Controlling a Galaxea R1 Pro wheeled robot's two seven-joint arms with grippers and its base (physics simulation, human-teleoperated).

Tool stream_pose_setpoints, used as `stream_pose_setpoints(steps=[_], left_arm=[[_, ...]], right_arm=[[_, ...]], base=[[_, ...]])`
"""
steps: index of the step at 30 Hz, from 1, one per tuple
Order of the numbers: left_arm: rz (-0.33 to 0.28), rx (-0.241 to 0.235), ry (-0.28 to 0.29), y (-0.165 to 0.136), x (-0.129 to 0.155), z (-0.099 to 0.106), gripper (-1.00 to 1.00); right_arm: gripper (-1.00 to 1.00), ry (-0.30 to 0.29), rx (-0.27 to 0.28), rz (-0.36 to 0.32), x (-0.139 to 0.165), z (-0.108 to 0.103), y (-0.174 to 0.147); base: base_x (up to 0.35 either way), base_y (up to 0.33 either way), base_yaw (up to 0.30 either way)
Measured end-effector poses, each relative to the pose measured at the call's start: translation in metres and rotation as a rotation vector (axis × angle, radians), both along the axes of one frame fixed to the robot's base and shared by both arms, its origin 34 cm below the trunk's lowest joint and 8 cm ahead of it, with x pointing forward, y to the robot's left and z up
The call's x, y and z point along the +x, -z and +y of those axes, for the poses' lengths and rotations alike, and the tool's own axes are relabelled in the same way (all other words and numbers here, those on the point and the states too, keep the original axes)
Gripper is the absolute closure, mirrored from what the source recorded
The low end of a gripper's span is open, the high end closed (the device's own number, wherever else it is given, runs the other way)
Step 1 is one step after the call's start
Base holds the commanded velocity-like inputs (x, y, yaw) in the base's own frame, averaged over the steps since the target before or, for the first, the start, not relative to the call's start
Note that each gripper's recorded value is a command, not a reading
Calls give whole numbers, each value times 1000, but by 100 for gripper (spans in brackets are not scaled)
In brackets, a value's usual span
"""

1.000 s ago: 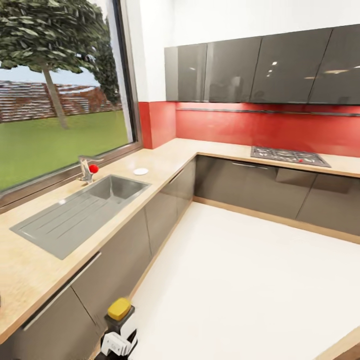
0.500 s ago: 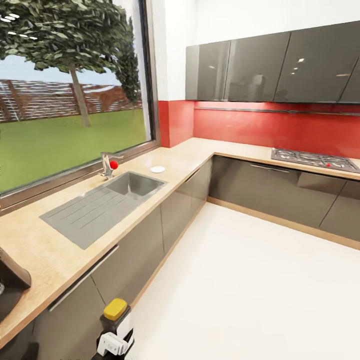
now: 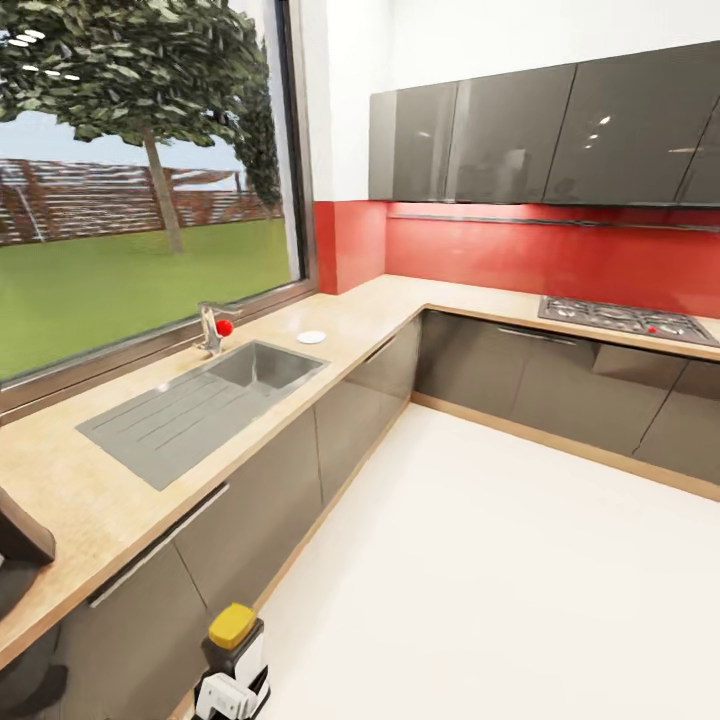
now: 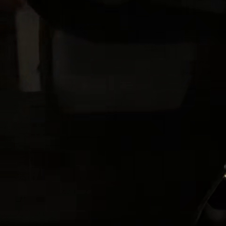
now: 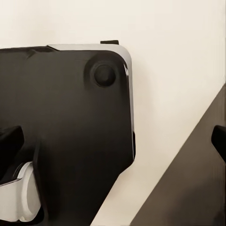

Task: Set up a coffee station on the kitchen countertop: keep the coffee maker on the countertop, move the bottle of coffee from the kitchen shelf to the counter next to the coffee maker, place a paper coffee filter on top of the coffee maker, put the saucer next to the coffee maker with the coffee cup on the saucer, and place the electric kettle next to the coffee maker.

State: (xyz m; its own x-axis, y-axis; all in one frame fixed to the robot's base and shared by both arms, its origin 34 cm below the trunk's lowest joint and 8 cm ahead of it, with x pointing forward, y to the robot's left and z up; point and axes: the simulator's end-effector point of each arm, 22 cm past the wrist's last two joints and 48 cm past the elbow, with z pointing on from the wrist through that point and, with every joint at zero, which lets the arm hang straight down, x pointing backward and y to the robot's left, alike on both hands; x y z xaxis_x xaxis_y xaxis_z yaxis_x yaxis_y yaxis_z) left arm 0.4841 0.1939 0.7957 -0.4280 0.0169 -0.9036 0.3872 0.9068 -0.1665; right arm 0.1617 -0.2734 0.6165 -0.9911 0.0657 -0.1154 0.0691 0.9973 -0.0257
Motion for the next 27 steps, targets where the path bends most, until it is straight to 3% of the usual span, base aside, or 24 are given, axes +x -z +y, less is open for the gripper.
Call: stream_pose_setpoints(steps=[7, 27], left_arm=[[0, 1, -4, 0, 0, 1, 100], [4, -2, -2, 1, -2, 0, 100]], right_arm=[[-100, 0, 0, 1, 0, 0, 0], [-100, 0, 0, 1, 0, -1, 0]], base=[[3, -47, 190], [0, -1, 6]])
